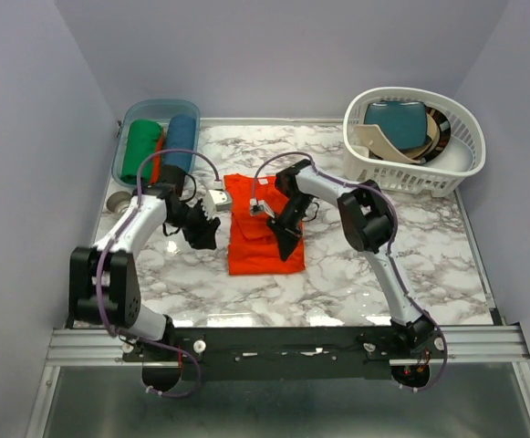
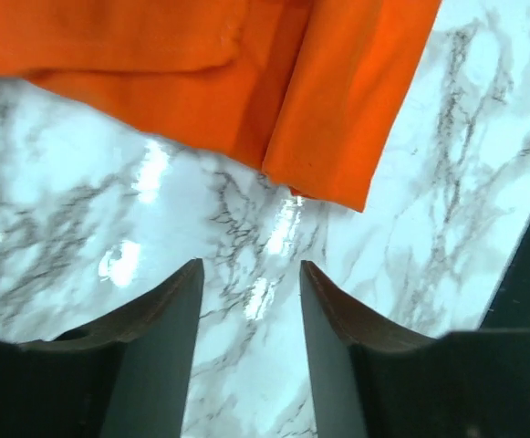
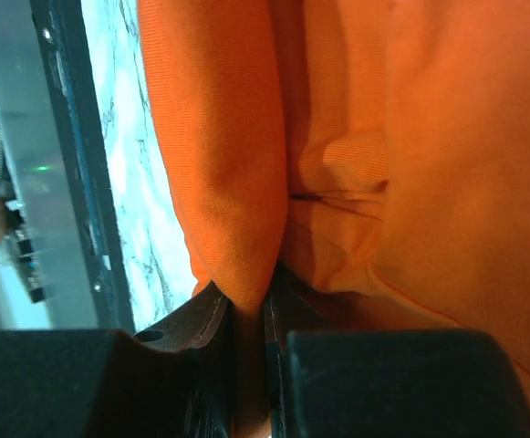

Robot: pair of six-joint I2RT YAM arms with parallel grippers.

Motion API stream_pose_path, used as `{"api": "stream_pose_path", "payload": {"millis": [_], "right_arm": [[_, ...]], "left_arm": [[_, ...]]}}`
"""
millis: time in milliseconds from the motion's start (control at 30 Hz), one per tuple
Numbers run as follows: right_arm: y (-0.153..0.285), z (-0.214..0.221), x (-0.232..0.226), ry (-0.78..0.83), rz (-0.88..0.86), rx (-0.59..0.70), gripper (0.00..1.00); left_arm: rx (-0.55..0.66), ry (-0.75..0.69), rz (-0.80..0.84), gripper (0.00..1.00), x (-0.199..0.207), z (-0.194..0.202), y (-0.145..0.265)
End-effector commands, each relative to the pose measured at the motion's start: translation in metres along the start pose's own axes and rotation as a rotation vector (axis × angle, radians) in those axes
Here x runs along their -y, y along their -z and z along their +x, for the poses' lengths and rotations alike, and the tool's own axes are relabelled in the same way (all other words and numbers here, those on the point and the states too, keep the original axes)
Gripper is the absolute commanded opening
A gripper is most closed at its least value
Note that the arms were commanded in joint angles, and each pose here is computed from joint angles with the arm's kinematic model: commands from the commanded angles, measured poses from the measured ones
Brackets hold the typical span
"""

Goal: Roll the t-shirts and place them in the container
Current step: Roll the T-shirt to the center of the board.

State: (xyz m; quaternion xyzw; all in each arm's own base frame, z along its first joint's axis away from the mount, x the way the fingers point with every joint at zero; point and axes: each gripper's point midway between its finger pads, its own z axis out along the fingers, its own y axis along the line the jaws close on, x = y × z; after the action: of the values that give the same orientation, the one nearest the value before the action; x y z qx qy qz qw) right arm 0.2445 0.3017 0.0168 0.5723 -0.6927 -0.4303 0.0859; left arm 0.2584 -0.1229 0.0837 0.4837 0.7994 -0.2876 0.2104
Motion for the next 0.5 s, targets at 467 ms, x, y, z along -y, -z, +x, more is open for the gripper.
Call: {"api": "stream_pose_path", "payload": {"millis": [467], "right_arm": [[-0.013,0.061,0.019,-0.243,0.010,-0.268,0.23]], "left_arm": [[0.334,-1.011,-0.413,0.97,0.094,-0.024,-0.049]]}}
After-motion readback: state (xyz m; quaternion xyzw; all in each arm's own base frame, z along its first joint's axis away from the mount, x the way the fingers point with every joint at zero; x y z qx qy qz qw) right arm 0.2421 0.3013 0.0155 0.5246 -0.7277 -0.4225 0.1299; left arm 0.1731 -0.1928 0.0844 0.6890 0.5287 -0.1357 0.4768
